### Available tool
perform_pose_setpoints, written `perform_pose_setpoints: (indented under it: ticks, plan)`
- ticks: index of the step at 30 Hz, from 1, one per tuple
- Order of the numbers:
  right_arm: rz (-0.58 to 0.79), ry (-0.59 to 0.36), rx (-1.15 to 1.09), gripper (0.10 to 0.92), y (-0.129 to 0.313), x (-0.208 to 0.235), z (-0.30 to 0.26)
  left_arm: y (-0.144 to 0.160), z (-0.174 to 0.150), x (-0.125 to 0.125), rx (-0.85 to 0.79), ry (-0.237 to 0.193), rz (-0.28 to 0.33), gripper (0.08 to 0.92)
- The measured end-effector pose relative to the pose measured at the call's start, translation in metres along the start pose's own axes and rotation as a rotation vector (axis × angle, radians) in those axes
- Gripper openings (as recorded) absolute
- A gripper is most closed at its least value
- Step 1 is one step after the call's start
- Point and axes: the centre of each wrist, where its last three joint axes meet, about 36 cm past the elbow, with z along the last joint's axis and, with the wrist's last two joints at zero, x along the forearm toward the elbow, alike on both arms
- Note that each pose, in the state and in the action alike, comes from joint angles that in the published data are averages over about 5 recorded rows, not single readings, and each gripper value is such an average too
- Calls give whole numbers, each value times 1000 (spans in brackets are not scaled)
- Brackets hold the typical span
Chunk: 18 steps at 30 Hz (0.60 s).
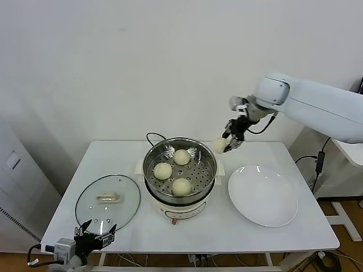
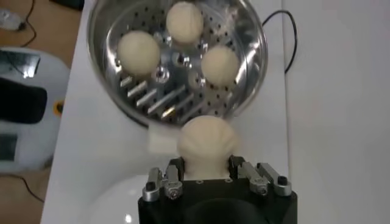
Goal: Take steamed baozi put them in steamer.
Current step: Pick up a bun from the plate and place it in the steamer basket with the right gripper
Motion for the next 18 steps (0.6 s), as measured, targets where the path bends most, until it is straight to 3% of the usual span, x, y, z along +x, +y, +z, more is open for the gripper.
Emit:
perform_pose_setpoints:
  ticks: [18]
  plan:
    - [-35,52,-31,458,12,-84,-61,1,3,1,8,3,-8,823]
